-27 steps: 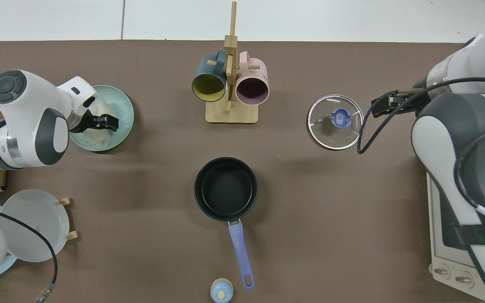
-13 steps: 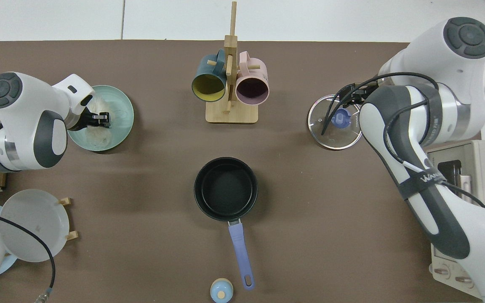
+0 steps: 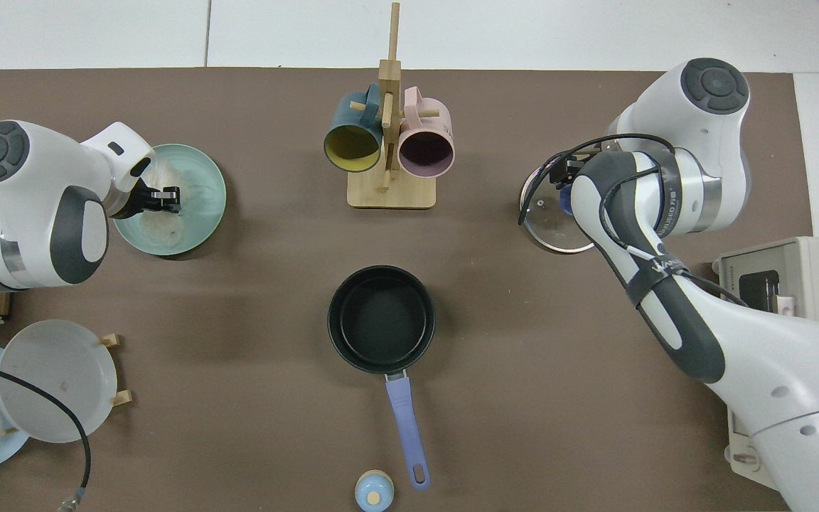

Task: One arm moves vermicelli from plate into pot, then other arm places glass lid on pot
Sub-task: 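Carry the vermicelli over the black pot with the left gripper and release, then withdraw the left gripper while the right gripper carries the lid over the pot, then lower the glass lid onto the pot with the right gripper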

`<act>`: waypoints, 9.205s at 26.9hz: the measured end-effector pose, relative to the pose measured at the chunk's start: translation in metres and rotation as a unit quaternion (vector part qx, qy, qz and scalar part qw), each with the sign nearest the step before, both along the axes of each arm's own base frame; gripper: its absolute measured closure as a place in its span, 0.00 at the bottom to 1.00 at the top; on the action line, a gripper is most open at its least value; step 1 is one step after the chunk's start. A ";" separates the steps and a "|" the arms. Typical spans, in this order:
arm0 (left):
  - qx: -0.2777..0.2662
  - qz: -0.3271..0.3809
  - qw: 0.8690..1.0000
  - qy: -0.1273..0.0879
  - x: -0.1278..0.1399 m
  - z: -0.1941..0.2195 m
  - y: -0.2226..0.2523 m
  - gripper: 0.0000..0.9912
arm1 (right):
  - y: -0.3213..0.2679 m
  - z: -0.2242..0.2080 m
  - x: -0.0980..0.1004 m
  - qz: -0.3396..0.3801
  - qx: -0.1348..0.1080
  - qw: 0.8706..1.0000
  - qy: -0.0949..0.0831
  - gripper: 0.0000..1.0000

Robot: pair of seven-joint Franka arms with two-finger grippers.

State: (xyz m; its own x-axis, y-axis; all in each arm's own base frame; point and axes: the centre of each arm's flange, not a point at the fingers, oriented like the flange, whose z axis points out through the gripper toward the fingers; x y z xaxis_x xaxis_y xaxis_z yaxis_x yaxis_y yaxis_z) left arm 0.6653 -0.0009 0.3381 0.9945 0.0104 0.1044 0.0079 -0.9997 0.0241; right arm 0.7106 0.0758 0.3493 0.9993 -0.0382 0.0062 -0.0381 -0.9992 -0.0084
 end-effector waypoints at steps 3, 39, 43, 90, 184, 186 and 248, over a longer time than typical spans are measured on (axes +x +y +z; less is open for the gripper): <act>0.001 0.001 1.000 -0.006 -0.002 0.019 0.002 0.60 | 0.001 -0.009 0.003 0.000 -0.001 1.000 0.003 0.00; 0.008 0.014 1.000 0.016 -0.093 0.209 -0.054 0.60 | 0.022 -0.043 -0.003 -0.015 -0.007 0.999 0.029 0.00; 0.005 0.015 1.000 0.017 -0.099 0.208 -0.101 0.60 | 0.022 -0.046 -0.004 -0.015 -0.007 0.999 0.033 0.00; -0.006 -0.009 1.000 0.012 -0.218 0.068 -0.346 0.60 | 0.033 0.017 -0.011 0.015 0.000 1.000 0.008 0.56; 0.003 -0.011 0.997 0.083 -0.122 0.229 0.008 0.00 | 0.296 0.067 -0.208 -0.101 -0.009 0.995 -0.017 0.56; 0.004 -0.011 0.997 0.073 -0.119 0.235 0.009 0.00 | 0.306 0.063 -0.213 -0.108 -0.008 0.994 -0.018 0.56; 0.017 -0.062 0.995 0.082 -0.108 0.247 0.004 0.00 | 0.349 0.029 -0.203 -0.167 -0.009 0.986 0.014 0.56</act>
State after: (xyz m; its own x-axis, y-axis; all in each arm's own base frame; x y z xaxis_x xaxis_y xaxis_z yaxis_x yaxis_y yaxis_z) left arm 0.5575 0.0035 0.5848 0.9916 -0.1136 -0.0620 -0.1139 -0.9935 -0.0003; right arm 0.5076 0.4246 0.3780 0.9307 -0.3653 -0.0177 -0.3650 -0.9309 0.0145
